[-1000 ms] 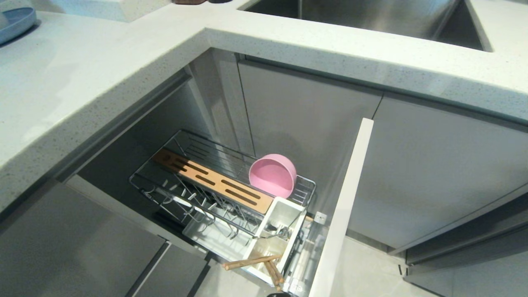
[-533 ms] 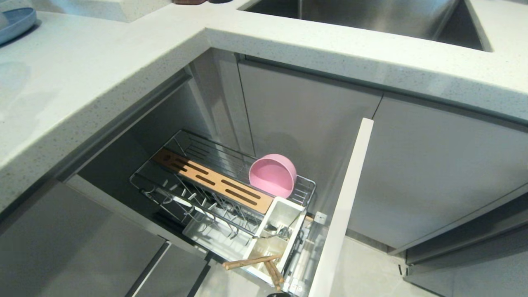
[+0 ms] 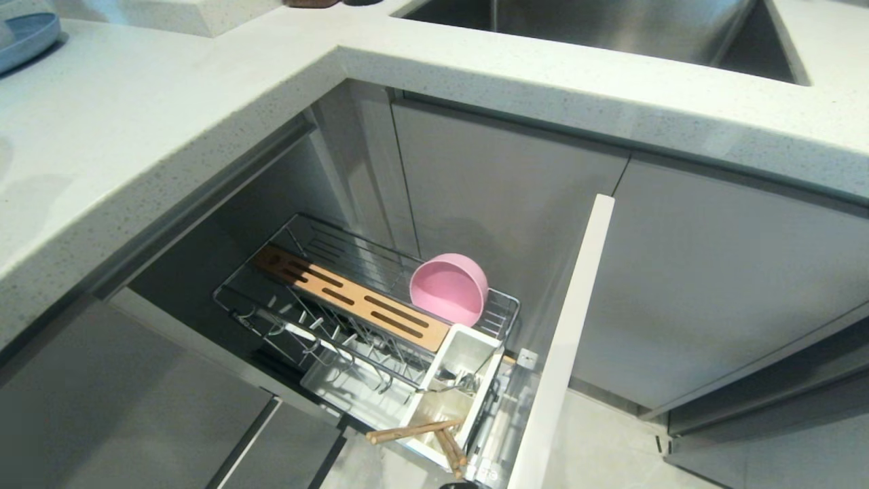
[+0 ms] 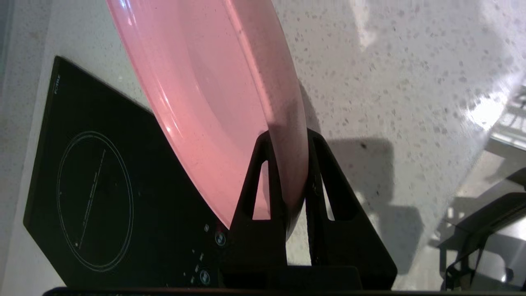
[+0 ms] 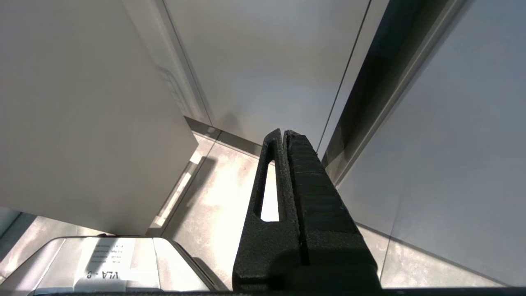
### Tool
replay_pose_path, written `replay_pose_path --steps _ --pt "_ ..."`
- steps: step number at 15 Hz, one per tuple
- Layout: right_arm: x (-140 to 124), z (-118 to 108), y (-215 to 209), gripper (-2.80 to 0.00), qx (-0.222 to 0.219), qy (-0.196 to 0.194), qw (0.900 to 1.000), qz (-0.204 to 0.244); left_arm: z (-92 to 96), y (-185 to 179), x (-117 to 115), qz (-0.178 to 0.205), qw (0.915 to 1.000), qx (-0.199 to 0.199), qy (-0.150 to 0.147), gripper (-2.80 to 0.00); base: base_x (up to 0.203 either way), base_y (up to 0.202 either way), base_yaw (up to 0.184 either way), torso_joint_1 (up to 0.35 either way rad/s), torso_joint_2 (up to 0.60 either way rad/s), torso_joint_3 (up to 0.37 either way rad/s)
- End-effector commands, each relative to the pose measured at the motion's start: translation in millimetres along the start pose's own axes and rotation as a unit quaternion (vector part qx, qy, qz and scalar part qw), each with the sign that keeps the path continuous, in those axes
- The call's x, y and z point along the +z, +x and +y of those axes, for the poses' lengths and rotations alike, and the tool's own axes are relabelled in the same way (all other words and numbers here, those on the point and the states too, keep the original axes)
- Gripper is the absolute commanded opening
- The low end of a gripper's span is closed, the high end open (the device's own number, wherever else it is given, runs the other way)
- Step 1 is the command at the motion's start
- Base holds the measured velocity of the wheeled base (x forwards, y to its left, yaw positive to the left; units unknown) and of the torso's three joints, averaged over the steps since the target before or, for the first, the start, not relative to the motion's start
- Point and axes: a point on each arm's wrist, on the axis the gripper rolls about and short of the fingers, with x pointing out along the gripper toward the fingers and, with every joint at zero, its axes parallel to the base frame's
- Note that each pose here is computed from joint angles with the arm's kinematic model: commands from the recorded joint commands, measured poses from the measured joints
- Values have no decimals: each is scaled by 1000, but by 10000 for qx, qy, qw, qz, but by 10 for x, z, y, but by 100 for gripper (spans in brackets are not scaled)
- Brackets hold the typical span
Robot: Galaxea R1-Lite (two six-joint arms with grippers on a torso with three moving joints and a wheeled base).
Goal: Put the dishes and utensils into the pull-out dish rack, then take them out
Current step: Take the plate out of the cupboard
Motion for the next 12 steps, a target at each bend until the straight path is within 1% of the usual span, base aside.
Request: replay_pose_path --steps 1,3,6,8,12 --pt "-3 0 1 -280 5 -3 10000 3 5 175 73 152 9999 -52 38 -280 0 0 0 0 0 0" --pt "-4 0 1 -280 2 4 10000 7 13 325 137 261 9996 -9 64 -280 0 0 0 0 0 0" --pt "-4 0 1 -280 4 -1 10000 8 -4 577 214 516 9985 -94 147 -280 0 0 0 0 0 0" --pt "-3 0 1 -280 5 -3 10000 2 -22 681 263 574 9980 -154 212 -280 0 0 0 0 0 0" --pt "-4 0 1 -280 5 0 10000 7 -39 766 281 670 9972 -219 237 -280 0 0 0 0 0 0"
